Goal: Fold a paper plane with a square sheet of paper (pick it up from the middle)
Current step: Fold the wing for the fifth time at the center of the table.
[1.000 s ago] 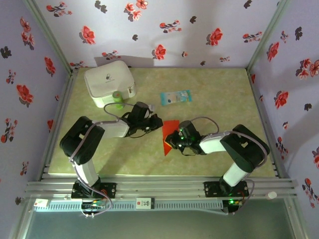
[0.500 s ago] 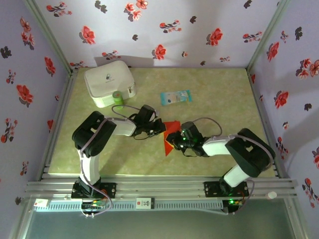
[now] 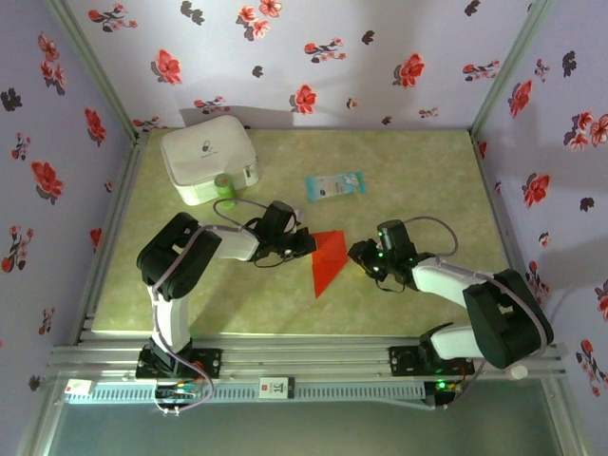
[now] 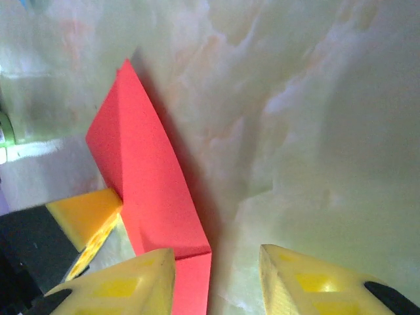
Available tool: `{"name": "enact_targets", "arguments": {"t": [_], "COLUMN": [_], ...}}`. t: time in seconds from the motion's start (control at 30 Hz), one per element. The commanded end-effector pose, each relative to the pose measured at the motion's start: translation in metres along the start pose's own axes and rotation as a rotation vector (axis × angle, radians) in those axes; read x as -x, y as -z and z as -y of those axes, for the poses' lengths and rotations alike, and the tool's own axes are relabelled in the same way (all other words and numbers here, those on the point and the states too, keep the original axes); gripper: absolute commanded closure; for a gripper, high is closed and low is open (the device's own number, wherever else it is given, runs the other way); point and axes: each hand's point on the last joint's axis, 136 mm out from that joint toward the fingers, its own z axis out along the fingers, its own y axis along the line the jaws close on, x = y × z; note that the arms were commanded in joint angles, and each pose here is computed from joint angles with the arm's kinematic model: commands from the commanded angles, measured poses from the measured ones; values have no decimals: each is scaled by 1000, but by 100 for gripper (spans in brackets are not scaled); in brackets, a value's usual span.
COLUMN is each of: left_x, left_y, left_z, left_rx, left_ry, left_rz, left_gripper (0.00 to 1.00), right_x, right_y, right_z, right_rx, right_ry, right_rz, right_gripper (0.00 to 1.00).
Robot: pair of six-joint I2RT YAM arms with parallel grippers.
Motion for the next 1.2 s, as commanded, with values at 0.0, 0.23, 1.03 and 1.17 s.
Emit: {"name": "enact_targets", "arguments": {"t": [0.0,0.23,1.03,1.17], "left_x": [-25,-25,-7,-1], "left_y": [4,5,19,28], "left_z": [-26,-26,5,17], "left_rx": [75,75,-6,-30], "left_ry": [7,8,9,2], "left_rz": [-90,-92,-33,-10], "left_gripper": [100,100,100,97], "right_x": [-6,-3,4,3], "right_y": [-4,-11,-24,-22], "right_z": [-22,-32,-33,-36], "right_rx": [89,127,176,197], "right_ry": [40,51,155,150], "right_rz": [-77,-93,-172,-171], "right_gripper": [62,64,81,88]}}
